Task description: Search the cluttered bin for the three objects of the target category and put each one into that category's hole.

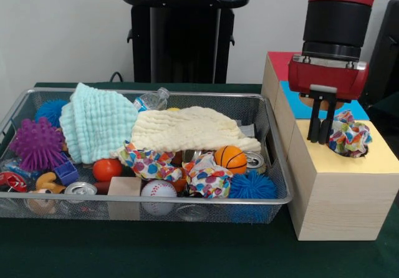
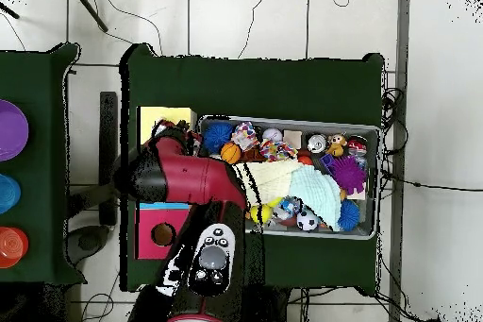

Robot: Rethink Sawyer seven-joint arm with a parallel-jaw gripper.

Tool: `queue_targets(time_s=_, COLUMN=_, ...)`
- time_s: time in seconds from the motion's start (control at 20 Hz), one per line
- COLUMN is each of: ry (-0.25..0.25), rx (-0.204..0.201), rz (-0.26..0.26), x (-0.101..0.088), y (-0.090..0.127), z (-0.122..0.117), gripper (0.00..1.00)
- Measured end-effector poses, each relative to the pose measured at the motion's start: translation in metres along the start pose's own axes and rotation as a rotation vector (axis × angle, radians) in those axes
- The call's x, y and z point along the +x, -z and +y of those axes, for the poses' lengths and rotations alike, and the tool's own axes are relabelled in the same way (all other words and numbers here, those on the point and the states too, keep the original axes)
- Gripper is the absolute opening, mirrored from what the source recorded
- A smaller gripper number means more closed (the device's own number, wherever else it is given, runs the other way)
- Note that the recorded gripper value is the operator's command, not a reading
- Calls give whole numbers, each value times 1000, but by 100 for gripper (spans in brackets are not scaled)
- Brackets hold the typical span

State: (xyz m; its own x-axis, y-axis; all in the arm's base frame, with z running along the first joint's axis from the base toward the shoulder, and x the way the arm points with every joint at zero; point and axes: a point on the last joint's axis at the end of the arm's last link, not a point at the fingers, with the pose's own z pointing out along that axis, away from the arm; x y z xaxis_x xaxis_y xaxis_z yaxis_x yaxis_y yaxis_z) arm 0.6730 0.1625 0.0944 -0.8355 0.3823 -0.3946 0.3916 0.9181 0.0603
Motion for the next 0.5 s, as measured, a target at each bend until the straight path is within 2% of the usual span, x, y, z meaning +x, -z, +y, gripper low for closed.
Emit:
queue_targets(time_s=0.25, ry=10, rx=-20, rz=8, x=-8, y=-3, z=-7, gripper=0)
queue_targets(time_s=0.5, ry=1, rx=-51, rz=41, x=-12, y=2, z=1, gripper=0)
